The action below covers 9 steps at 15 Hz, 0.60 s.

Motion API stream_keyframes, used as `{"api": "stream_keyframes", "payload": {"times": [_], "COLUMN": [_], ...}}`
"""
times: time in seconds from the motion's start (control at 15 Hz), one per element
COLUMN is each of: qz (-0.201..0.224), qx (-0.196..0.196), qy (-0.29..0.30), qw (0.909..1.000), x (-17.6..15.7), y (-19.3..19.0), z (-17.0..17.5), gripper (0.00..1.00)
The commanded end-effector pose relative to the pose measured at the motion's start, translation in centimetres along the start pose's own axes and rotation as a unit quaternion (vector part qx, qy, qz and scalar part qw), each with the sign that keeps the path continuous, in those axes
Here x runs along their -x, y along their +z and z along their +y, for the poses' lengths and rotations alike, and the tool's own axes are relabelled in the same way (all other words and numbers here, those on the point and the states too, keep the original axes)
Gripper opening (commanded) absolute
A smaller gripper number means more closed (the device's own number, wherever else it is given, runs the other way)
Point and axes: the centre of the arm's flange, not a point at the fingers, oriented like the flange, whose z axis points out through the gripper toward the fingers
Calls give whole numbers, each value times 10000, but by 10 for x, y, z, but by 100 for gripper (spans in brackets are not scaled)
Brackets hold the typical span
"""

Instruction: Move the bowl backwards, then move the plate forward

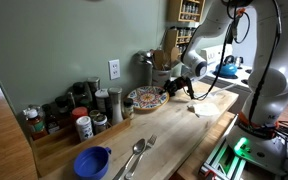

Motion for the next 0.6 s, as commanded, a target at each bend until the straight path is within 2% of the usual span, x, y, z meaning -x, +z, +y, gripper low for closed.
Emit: {"api": "stream_keyframes", "payload": {"times": [0.0, 0.53], "qz": [-152, -1050], "qx": [-361, -409], "qy": [-179, -618], "qw": [9991, 9917], "x": [9, 34], "y": [-15, -46], "z": [8, 24], "gripper": [2, 2]}}
